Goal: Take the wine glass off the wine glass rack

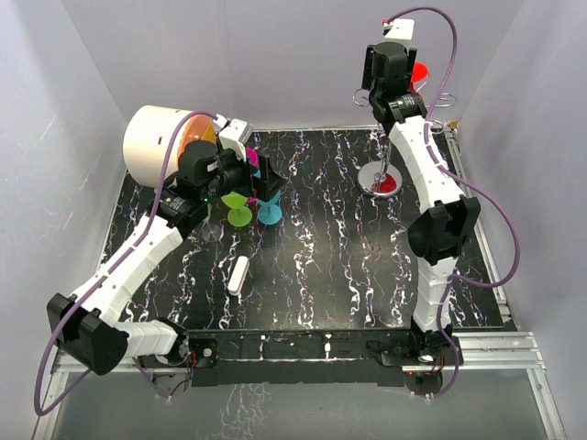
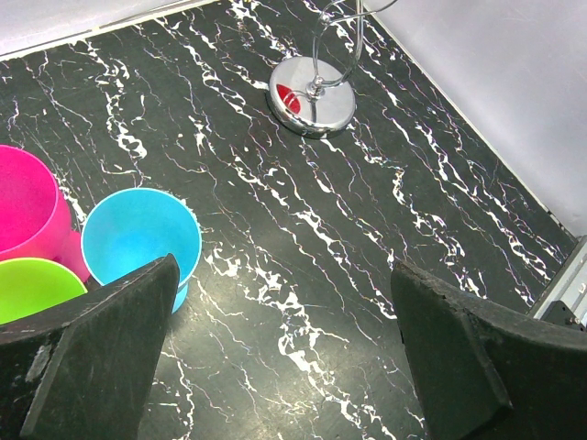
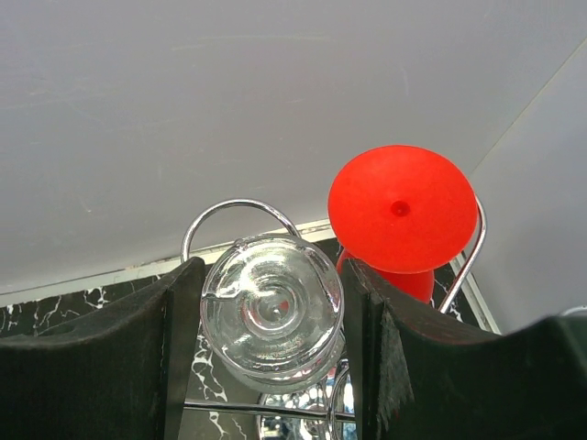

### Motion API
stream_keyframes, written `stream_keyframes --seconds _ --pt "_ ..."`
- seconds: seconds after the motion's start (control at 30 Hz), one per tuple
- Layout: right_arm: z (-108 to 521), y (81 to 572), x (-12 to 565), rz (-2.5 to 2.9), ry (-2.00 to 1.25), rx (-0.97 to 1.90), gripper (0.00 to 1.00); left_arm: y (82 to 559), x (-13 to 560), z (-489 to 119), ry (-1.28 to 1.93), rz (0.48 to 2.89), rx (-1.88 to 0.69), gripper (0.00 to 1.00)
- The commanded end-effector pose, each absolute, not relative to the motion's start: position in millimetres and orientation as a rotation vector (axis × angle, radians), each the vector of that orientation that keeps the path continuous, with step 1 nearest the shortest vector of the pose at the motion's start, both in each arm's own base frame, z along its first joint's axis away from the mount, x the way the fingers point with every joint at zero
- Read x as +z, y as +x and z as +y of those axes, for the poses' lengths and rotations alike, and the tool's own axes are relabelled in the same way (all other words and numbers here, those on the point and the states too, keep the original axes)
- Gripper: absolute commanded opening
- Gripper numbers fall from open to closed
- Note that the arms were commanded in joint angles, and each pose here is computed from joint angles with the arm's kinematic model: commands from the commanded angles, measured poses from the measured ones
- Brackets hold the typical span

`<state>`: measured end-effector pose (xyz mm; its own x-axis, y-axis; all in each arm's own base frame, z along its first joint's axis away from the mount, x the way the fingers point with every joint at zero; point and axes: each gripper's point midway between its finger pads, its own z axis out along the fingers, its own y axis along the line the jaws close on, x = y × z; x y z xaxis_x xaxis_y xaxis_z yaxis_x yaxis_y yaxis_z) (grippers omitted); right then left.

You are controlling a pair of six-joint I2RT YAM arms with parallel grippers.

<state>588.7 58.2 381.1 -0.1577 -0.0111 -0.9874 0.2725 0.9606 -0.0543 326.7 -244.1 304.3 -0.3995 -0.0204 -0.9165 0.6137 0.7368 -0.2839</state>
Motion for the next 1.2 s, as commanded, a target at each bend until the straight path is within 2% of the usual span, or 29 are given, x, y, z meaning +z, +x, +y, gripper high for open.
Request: stream_keyframes --seconds 0.0,0.57,1.17 --pt "56 566 462 1.526 0.231 -0.169 0.22 321 325 -243 0.461 1.800 -0.756 0.99" --pt "72 546 480 1.519 0.227 -0.059 0.20 321 324 -244 0.464 1.802 -0.759 0.99" --pt "108 557 469 1.538 0.178 0.077 0.19 322 321 -244 0.464 1.810 -0.759 0.99"
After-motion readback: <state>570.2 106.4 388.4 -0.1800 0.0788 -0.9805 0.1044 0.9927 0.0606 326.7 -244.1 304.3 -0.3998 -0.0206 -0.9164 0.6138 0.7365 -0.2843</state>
